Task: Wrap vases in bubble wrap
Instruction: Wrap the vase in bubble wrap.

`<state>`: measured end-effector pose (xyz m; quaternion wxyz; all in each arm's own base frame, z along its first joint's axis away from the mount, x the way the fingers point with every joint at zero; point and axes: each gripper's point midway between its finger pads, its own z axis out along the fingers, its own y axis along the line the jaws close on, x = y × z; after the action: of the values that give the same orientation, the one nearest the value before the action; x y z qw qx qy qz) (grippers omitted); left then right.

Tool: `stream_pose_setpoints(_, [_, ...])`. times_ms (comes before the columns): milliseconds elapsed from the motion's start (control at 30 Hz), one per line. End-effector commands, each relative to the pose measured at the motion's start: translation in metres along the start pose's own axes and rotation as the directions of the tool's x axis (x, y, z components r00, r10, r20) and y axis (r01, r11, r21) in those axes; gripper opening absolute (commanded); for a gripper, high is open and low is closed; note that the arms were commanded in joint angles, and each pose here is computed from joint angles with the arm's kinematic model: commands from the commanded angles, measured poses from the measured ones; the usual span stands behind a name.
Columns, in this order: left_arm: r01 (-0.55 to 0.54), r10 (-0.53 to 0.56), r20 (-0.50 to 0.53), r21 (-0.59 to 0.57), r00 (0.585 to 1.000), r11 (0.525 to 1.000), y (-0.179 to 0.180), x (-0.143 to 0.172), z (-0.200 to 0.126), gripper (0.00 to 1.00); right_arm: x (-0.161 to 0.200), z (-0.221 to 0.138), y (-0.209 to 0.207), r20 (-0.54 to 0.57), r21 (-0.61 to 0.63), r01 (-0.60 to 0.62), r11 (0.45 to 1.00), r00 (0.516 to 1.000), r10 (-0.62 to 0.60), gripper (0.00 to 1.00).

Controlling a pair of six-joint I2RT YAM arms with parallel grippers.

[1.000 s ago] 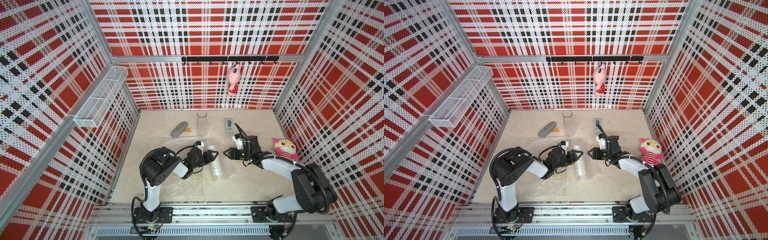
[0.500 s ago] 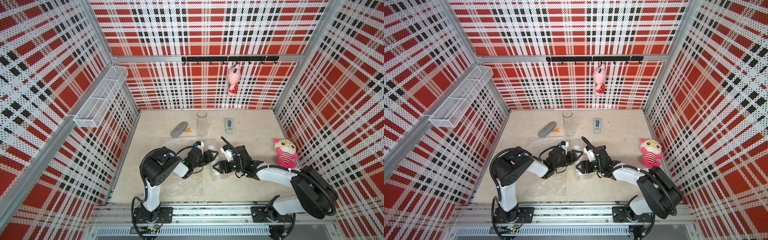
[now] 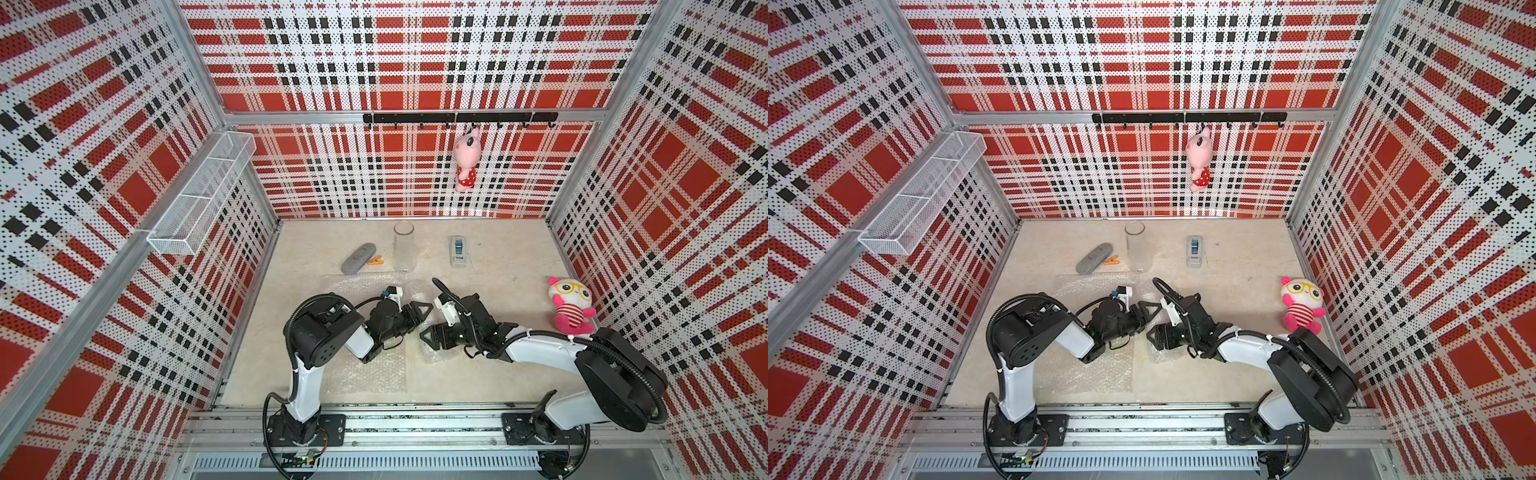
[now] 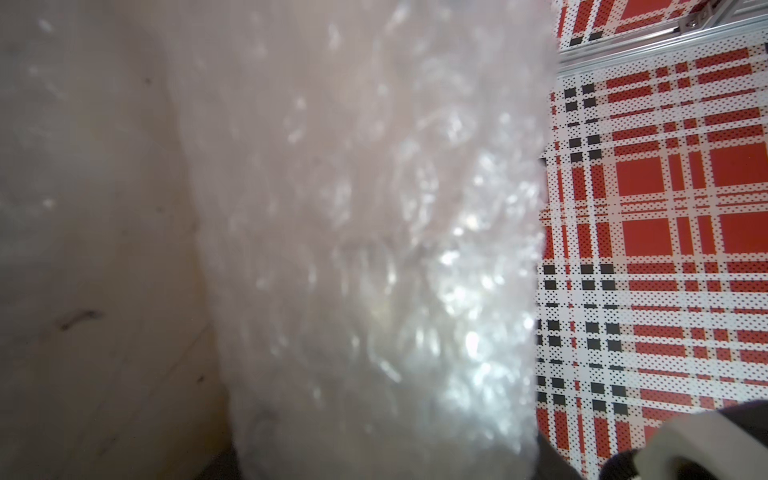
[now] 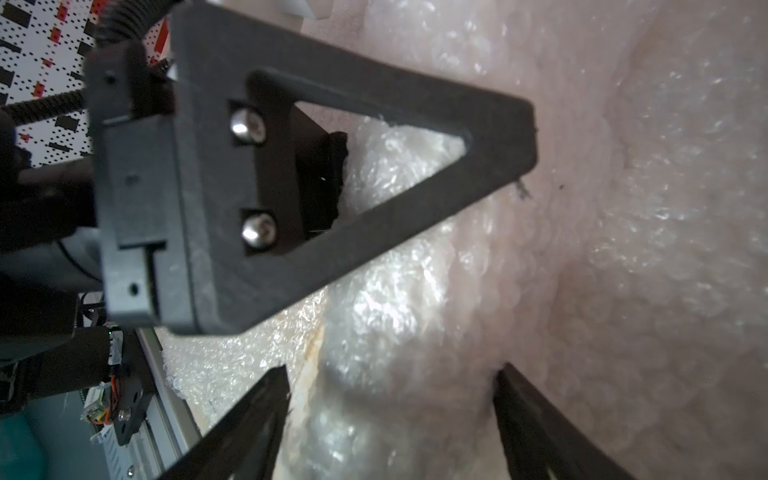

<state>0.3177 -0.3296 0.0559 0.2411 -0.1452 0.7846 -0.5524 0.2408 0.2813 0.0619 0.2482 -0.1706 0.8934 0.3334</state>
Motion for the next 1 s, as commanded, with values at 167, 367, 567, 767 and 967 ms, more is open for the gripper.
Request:
stream_pose_setpoints(167, [0.006,-0.012,0.031,0.193,0.999,0.981,-0.046,-0.01,-0.005,0.28,-0.004,0.008,0.016,0.009,0.0,0.006,1.0,1.0,-0.006,0.83])
stream_pose_setpoints(367, [0.038,-0.049,0.049,0.201,0.998,0.979,-0.043,-0.01,-0.004,0.26,-0.008,0.012,0.021,0.02,-0.005,0.016,1.0,1.0,-0.016,0.7])
stream_pose_setpoints(567, [0.081,-0.102,0.085,0.226,0.991,0.971,-0.042,-0.017,-0.008,0.24,-0.005,0.019,0.028,0.009,-0.019,0.035,0.999,0.999,-0.035,0.77])
stream_pose_setpoints(767, [0.085,-0.106,0.085,0.218,0.991,0.972,-0.039,-0.014,-0.006,0.24,0.001,0.024,0.032,-0.008,-0.003,0.069,0.998,0.998,-0.069,0.79])
stream_pose_setpoints(967, [0.084,-0.106,0.097,0.207,0.99,0.975,-0.038,-0.017,-0.008,0.27,0.002,0.023,0.023,-0.015,0.047,0.115,0.992,0.993,-0.114,0.51])
